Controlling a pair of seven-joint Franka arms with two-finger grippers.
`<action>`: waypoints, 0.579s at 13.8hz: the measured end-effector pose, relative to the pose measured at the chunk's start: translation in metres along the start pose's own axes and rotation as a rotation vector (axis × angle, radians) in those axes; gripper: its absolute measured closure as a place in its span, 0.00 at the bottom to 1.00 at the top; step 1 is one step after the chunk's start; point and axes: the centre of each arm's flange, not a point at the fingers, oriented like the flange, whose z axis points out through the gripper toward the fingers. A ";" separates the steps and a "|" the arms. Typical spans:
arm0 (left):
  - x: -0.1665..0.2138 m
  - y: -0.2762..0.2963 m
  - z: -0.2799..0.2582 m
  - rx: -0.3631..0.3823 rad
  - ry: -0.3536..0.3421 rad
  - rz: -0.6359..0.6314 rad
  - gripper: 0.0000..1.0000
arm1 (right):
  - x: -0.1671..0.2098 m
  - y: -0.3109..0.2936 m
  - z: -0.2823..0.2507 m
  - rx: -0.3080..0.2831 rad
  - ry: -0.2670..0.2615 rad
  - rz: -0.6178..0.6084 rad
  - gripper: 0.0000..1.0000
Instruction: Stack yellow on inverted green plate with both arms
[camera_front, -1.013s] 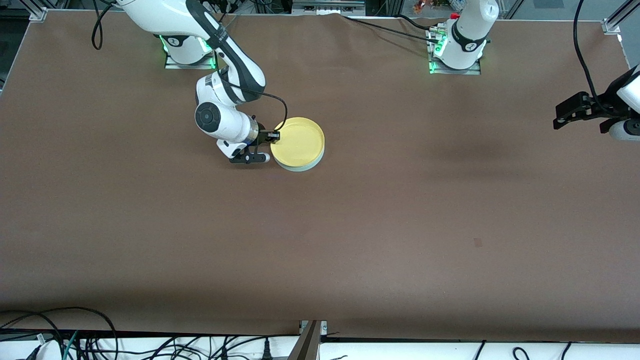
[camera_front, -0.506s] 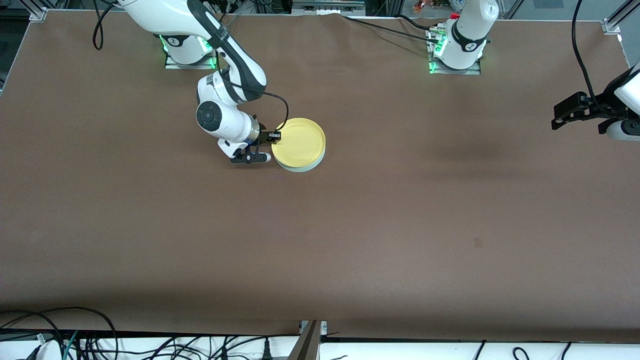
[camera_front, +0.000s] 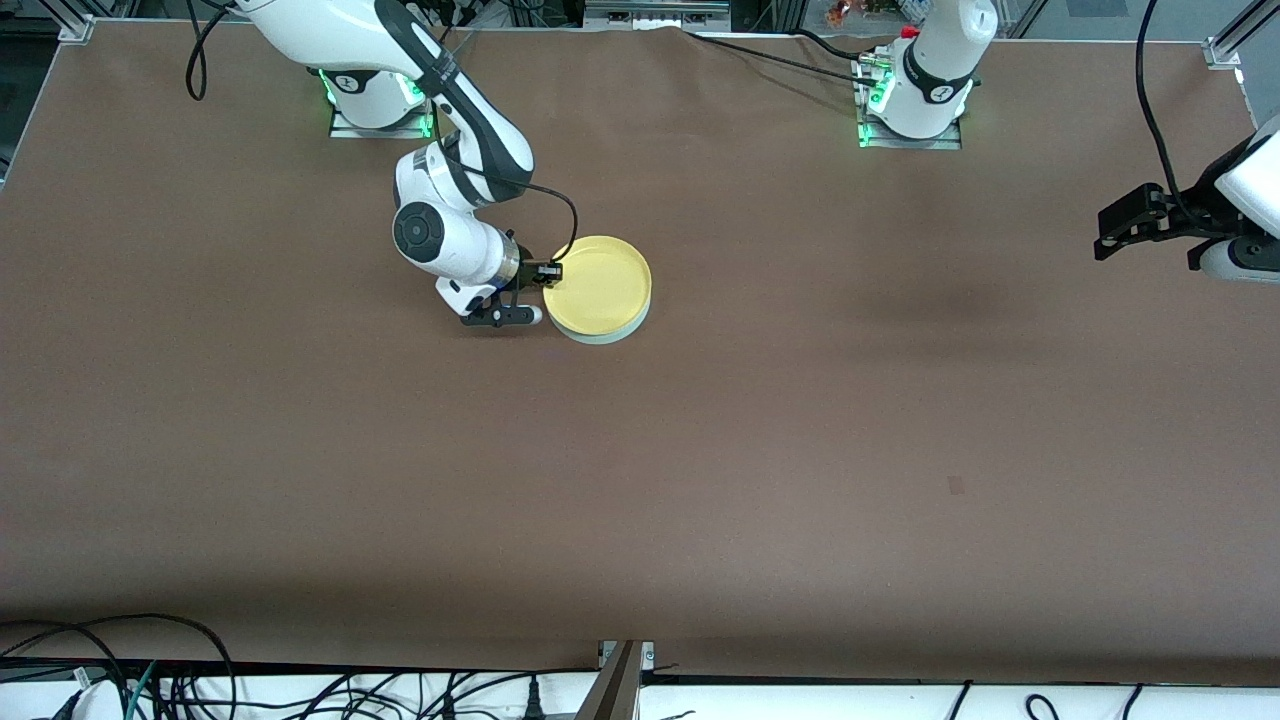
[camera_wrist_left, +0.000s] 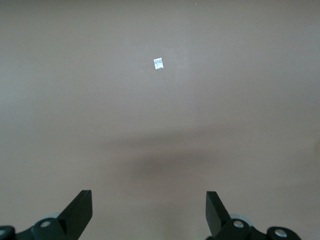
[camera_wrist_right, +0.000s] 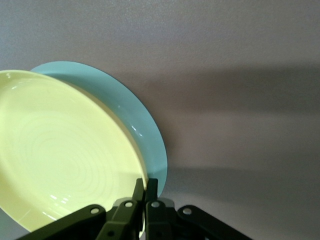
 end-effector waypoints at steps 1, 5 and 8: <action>0.000 0.000 0.000 0.000 0.000 0.000 0.00 | -0.001 -0.001 0.001 0.000 0.001 0.003 0.97; 0.000 0.000 0.001 0.000 -0.001 0.000 0.00 | -0.003 -0.004 0.002 -0.001 0.003 0.006 0.97; 0.000 0.000 0.001 0.000 -0.002 0.000 0.00 | -0.002 -0.003 0.002 -0.001 0.008 0.012 0.73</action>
